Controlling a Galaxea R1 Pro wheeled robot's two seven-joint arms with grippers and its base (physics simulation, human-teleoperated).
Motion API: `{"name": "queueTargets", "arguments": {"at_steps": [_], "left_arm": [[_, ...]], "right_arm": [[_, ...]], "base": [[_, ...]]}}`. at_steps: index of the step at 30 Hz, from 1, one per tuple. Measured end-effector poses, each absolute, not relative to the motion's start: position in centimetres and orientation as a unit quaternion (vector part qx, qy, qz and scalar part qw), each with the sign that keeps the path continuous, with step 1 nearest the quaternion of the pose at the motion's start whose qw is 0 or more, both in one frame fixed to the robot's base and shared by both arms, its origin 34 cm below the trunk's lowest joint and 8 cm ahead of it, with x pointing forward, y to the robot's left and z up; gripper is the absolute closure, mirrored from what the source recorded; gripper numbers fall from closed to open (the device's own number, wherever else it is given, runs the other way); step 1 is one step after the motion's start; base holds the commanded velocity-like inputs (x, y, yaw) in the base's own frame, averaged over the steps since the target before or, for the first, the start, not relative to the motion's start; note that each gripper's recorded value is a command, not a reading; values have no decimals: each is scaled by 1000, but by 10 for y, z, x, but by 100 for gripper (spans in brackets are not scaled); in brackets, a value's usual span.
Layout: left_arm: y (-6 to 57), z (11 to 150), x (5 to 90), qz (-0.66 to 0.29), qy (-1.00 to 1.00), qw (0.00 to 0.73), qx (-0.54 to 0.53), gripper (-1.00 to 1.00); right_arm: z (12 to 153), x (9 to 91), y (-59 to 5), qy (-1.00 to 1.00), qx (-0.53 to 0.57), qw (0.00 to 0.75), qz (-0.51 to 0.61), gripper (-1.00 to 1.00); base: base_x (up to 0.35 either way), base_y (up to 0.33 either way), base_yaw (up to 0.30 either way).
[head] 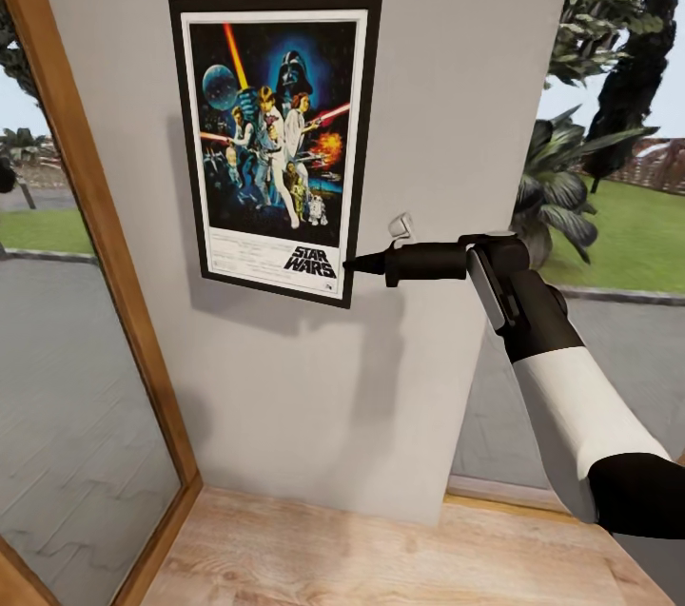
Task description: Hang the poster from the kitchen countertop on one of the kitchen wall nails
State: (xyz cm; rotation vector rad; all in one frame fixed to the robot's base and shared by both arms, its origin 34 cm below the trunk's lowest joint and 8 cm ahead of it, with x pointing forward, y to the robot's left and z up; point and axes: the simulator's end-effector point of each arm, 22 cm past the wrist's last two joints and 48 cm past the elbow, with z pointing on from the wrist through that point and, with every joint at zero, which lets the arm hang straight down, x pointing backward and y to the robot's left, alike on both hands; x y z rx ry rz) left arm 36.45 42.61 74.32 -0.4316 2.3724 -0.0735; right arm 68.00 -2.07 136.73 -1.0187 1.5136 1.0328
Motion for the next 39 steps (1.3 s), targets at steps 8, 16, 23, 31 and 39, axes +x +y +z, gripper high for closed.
{"name": "queueTargets", "arguments": {"at_steps": [8, 16, 23, 31, 39], "left_arm": [[426, 743, 365, -29, 919, 356, -167, -100], [426, 743, 365, -28, 919, 357, -167, -100], [427, 744, 365, -28, 919, 357, -167, -100], [427, 744, 365, -28, 919, 357, -167, -100], [427, 744, 365, -28, 919, 357, -167, -100]], "right_arm": [[1367, 680, -21, 626, -421, 499, 427, 100], [1367, 680, -21, 626, -421, 499, 427, 100], [1367, 680, -20, 626, -421, 498, 427, 100], [1366, 680, -20, 626, -421, 498, 427, 100], [1367, 680, -20, 626, -421, 498, 427, 100]], "base": [[68, 0, 0], [5, 0, 0], [17, 0, 0], [140, 0, 0], [54, 0, 0]]}}
